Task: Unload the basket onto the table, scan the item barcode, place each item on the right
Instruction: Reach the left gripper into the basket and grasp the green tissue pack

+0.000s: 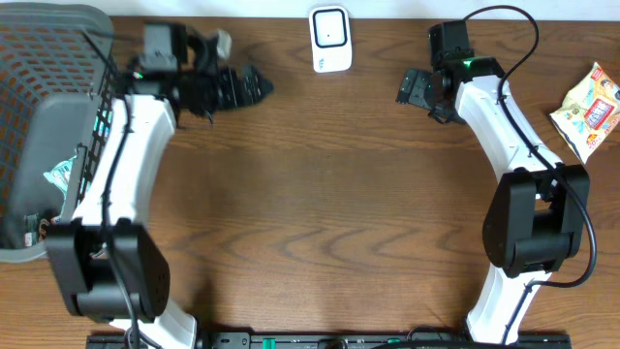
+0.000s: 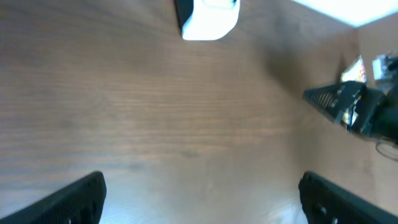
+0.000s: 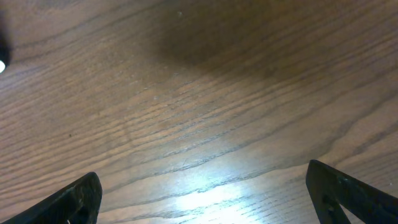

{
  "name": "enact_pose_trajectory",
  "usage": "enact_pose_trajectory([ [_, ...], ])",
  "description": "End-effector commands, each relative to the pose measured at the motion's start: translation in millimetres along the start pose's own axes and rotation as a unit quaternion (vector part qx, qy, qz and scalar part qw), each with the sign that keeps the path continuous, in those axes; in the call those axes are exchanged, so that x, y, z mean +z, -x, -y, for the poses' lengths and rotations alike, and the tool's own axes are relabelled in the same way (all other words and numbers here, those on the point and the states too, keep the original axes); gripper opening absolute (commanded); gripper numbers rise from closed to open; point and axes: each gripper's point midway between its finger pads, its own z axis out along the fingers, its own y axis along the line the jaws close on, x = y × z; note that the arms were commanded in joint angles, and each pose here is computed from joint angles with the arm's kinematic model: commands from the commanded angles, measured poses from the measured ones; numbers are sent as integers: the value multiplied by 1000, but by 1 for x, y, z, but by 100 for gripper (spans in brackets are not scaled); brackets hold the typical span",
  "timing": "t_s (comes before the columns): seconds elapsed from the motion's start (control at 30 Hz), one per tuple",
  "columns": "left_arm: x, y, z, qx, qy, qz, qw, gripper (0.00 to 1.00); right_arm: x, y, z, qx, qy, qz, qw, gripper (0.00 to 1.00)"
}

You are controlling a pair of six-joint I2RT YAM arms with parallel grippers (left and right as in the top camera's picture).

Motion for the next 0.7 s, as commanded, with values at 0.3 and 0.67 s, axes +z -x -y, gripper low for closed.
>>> enact_pose_trajectory([
  [0.3,-277,144,-31,19,422,364,830,98,5,-4,4,-4,-6,-8,1000,99],
  [0.67,-354,70,-214,-291,495,353,739,98,5,-4,4,-4,-6,-8,1000,99],
])
